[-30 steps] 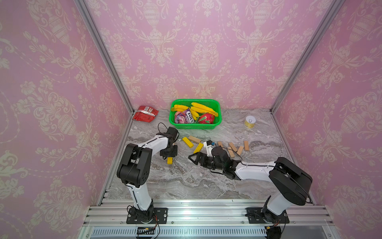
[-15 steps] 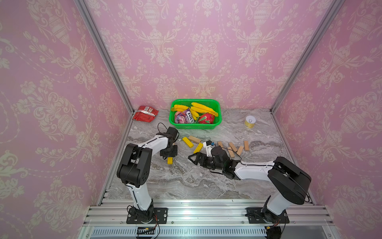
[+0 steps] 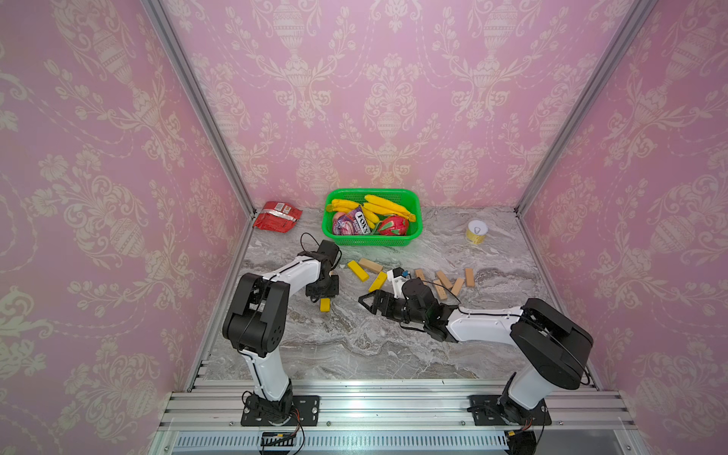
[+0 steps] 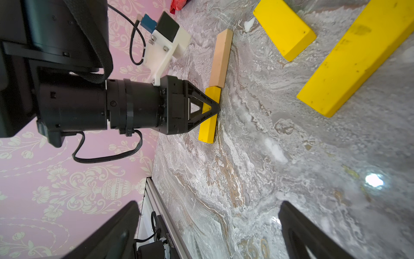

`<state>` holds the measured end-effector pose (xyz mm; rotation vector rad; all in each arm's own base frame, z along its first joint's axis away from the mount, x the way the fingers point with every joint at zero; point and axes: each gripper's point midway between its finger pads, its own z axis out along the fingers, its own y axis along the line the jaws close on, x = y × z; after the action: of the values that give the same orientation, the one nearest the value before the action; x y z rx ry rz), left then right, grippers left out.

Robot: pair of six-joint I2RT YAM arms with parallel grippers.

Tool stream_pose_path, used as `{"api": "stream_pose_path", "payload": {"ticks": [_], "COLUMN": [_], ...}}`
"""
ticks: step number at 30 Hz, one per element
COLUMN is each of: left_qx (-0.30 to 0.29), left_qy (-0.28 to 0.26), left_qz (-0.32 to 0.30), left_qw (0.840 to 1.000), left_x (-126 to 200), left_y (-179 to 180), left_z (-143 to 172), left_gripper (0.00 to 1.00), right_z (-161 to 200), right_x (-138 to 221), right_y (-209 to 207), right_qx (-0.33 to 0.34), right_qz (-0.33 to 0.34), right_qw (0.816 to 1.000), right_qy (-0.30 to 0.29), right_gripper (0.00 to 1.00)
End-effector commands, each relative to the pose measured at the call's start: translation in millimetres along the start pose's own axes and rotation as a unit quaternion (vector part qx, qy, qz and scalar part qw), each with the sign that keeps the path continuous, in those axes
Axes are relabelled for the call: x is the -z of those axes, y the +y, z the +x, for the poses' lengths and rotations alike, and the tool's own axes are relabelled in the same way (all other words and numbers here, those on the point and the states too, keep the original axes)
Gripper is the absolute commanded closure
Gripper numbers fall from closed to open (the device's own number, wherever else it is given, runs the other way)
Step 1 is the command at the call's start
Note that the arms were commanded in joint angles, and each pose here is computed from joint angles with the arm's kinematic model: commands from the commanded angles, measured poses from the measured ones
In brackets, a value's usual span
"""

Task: Assemble the letter k with building blocks
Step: Assemble the building block at the center of the board.

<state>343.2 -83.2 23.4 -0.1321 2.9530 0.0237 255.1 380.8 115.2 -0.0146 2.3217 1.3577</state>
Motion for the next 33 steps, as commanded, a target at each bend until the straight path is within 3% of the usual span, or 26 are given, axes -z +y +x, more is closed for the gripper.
{"api": "stream_pose_path", "payload": {"ticks": [1, 33], "left_qx": [-0.001, -0.019], "left_qy": [0.006, 0.017], "left_qz": [-0.003, -0.015], "left_qw": [1.0, 1.0], "left_x": [3.8, -5.2], "left_y": [-1.8, -2.1], "left_z": [0.2, 0.0], "left_gripper": [0.66, 0.63], "right_z": [-6.1, -5.7], "right_x": [-3.1, -2.3], "right_y": [2.6, 2.9], "right_qx": [-0.001, -0.001], "right_qz": [-0.005, -0.006], "right_qw": [1.0, 1.0], "right_qy": [-0.005, -0.006], "right_gripper": [0.0, 0.0]}}
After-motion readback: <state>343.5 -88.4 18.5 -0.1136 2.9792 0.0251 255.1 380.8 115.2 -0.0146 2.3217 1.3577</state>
